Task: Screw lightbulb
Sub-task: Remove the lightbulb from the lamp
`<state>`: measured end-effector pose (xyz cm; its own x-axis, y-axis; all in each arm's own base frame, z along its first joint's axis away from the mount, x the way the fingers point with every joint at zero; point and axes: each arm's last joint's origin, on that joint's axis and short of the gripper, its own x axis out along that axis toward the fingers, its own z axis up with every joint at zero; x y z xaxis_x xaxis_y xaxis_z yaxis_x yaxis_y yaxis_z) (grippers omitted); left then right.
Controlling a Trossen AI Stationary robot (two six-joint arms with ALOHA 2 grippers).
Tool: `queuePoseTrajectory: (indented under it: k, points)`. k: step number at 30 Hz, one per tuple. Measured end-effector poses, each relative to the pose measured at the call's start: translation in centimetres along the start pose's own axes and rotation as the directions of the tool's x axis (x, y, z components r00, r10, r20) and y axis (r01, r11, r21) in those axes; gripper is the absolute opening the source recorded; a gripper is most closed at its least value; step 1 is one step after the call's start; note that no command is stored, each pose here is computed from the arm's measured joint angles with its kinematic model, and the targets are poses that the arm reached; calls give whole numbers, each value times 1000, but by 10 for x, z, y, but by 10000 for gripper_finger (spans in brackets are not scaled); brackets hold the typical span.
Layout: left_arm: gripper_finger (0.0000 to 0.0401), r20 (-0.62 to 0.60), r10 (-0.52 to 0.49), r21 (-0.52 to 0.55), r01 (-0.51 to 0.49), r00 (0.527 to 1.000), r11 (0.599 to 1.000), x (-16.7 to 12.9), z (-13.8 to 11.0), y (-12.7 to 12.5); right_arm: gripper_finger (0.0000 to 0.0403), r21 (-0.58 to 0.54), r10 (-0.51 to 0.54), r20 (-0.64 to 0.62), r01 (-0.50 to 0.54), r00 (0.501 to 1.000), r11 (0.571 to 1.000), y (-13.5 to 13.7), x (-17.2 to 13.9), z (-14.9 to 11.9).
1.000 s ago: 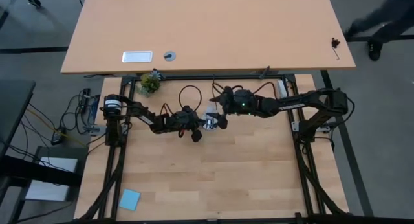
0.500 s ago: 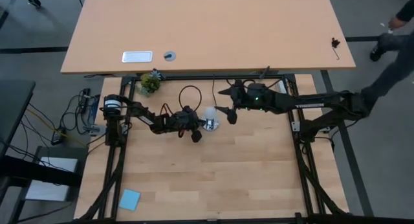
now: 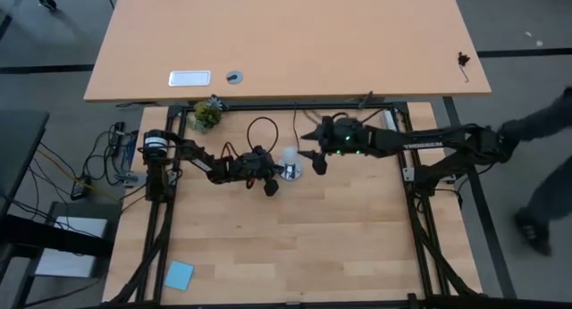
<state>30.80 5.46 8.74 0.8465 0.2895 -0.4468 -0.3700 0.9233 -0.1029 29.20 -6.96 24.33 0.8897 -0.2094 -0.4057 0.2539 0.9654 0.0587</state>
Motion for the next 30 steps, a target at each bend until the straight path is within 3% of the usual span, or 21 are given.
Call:
queuePoseTrajectory:
  k: [6,13,19,30]
  points:
    - [3,0,0,-3,0,1000,1000,0,0,0,280,-11,-25,-53,25,998,1000,10,25,-19]
    - [3,1,0,-4,0,1000,1000,0,0,0,336,9,-103,-22,103,994,995,17,24,-17]
    - [3,1,1,-4,-1,1000,1000,0,0,0,369,54,-92,-8,92,996,994,22,36,-23]
    - [3,1,1,-23,-1,1000,1000,0,0,0,363,29,-143,-15,143,990,989,29,56,-40]
